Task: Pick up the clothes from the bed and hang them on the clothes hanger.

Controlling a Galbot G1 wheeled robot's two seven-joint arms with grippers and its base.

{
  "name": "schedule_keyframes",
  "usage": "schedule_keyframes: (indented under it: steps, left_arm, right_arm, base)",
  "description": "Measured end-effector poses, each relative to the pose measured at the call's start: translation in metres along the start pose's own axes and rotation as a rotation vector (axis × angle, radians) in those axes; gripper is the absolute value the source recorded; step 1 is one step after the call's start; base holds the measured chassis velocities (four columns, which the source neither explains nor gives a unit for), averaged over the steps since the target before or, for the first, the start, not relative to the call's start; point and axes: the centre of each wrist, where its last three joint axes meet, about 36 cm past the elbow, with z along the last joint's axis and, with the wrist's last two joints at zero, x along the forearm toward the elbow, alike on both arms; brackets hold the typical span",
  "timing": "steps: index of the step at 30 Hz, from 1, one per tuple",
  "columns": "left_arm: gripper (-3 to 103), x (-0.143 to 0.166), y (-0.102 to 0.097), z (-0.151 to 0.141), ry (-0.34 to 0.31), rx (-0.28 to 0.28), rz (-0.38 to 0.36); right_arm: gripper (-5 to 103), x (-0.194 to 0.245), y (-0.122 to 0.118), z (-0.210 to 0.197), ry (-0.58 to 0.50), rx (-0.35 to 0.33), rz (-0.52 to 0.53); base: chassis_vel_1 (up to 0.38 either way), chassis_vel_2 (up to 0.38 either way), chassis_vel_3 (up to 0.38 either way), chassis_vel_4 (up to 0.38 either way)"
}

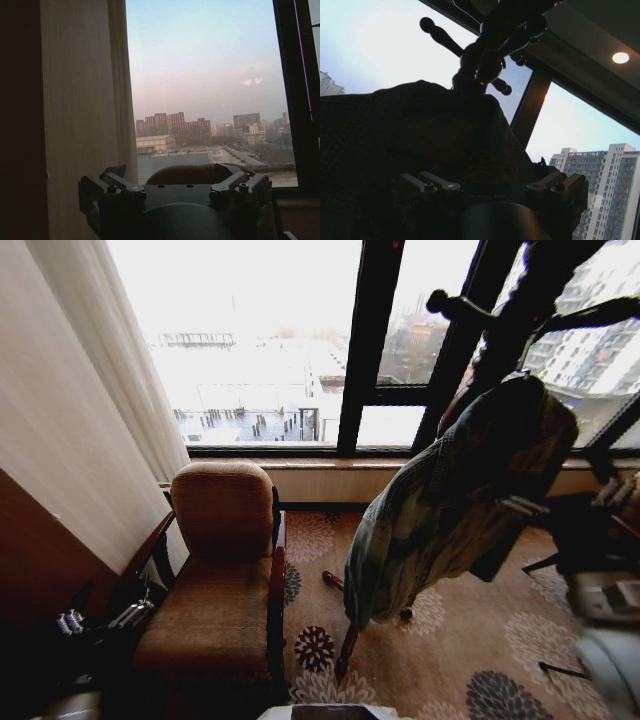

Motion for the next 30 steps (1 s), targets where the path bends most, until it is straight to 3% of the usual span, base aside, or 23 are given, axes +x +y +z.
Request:
schedule_keyframes:
  steps: [1, 3, 4, 5, 6, 9, 10, 14, 18, 22, 25, 30]
  left_arm:
    - [100, 0.0, 0.0, 0.0, 0.0, 0.0, 0.0]
    - [100, 0.0, 0.0, 0.0, 0.0, 0.0, 0.0]
    - [100, 0.0, 0.0, 0.0, 0.0, 0.0, 0.0]
    - [100, 0.0, 0.0, 0.0, 0.0, 0.0, 0.0]
    - [100, 0.0, 0.0, 0.0, 0.0, 0.0, 0.0]
    - [100, 0.0, 0.0, 0.0, 0.0, 0.0, 0.0]
    - [100, 0.0, 0.0, 0.0, 0.0, 0.0, 0.0]
    - [100, 0.0, 0.0, 0.0, 0.0, 0.0, 0.0]
    - [100, 0.0, 0.0, 0.0, 0.0, 0.0, 0.0]
    - [100, 0.0, 0.0, 0.0, 0.0, 0.0, 0.0]
    - [100, 0.0, 0.0, 0.0, 0.0, 0.0, 0.0]
    - [100, 0.0, 0.0, 0.0, 0.0, 0.0, 0.0]
  right_arm:
    - [100, 0.006, 0.004, 0.005, 0.028, -0.063, 0.019]
    - [100, 0.009, 0.006, 0.007, 0.04, -0.091, 0.025]
    - [100, 0.018, 0.016, 0.014, 0.088, -0.211, 0.051]
    - [100, 0.023, 0.023, 0.017, 0.114, -0.276, 0.061]
    - [100, 0.023, 0.023, 0.017, 0.114, -0.276, 0.061]
    - [100, 0.038, 0.044, 0.026, 0.2, -0.424, 0.069]
    - [100, 0.038, 0.044, 0.026, 0.2, -0.424, 0.069]
    - [100, 0.057, 0.071, 0.031, 0.303, -0.55, 0.025]
    - [100, 0.069, 0.098, 0.03, 0.381, -0.628, -0.033]
    - [100, 0.082, 0.116, 0.028, 0.439, -0.644, -0.081]
    - [100, 0.09, 0.125, 0.026, 0.47, -0.647, -0.112]
    - [100, 0.095, 0.129, 0.025, 0.474, -0.594, -0.137]
  base:
    - [0.0, 0.0, 0.0, 0.0]
    - [0.0, 0.0, 0.0, 0.0]
    - [0.0, 0.0, 0.0, 0.0]
    - [0.0, 0.0, 0.0, 0.0]
    - [0.0, 0.0, 0.0, 0.0]
    - [0.0, 0.0, 0.0, 0.0]
    - [0.0, 0.0, 0.0, 0.0]
    - [0.0, 0.0, 0.0, 0.0]
    - [0.0, 0.0, 0.0, 0.0]
    - [0.0, 0.0, 0.0, 0.0]
    - [0.0, 0.0, 0.0, 0.0]
    - [0.0, 0.0, 0.0, 0.0]
